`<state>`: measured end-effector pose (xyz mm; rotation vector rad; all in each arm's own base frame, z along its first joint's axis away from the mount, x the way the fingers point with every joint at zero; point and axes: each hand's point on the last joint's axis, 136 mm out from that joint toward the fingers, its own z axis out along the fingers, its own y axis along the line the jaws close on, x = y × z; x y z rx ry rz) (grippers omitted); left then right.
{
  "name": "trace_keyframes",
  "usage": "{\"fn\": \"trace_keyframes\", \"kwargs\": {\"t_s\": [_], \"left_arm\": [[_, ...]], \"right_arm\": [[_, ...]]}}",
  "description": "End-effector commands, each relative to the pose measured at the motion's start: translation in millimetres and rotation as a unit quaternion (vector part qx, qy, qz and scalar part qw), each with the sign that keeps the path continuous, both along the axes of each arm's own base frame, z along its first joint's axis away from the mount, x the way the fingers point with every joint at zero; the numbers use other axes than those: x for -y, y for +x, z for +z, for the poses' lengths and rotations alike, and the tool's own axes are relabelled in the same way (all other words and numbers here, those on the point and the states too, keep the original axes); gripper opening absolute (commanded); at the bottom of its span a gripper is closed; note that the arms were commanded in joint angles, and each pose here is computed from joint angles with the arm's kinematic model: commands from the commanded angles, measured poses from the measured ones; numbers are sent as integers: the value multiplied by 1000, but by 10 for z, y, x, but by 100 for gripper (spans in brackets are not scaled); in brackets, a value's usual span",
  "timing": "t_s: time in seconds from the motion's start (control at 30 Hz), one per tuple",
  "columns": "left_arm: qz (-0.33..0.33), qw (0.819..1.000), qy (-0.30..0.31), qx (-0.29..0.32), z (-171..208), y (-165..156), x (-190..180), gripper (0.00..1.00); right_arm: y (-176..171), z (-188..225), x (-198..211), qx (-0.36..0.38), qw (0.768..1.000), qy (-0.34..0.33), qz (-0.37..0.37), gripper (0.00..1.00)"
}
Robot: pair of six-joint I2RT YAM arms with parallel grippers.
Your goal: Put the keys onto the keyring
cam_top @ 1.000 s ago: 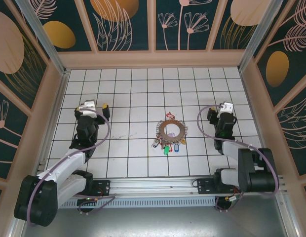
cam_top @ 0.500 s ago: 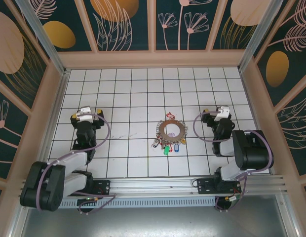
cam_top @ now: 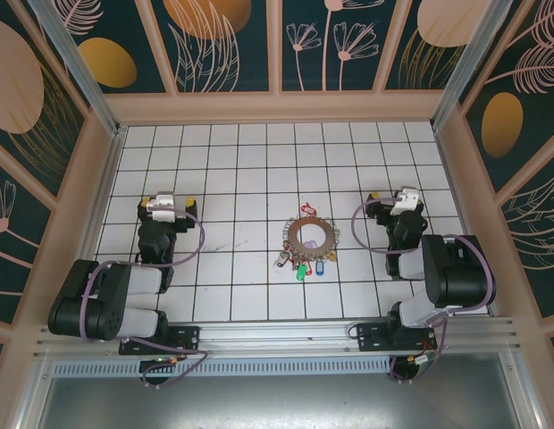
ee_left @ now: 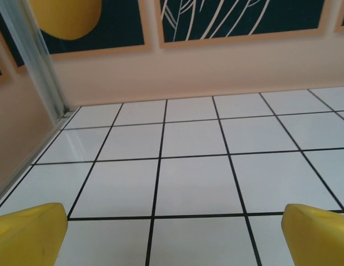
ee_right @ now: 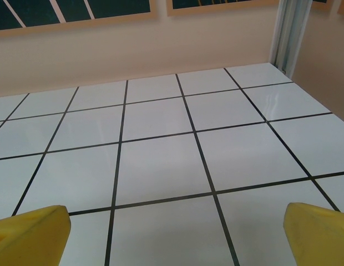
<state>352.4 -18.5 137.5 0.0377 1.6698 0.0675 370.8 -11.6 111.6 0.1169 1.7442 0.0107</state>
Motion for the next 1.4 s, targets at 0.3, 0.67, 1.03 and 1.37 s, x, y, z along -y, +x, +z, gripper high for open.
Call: {"fn": "trace_keyframes", "kwargs": {"t_s": [0.3,0.67,1.03,1.37], "left_arm": [[-28,998,-10,52,209,-44,27,98],[69,995,-70,9,-19,235,-430,99],[69,995,-69,10,-12,228,-432,99],[68,995,-69,10,-13,224,-431,99]], "right_arm": [[46,100,-7,20,1000,12,4,99],[51,93,-12,18,1000,14,8,99],[55,94,-6,18,1000,14,7,99],[60,96,19,17,1000,15,4,99]]}}
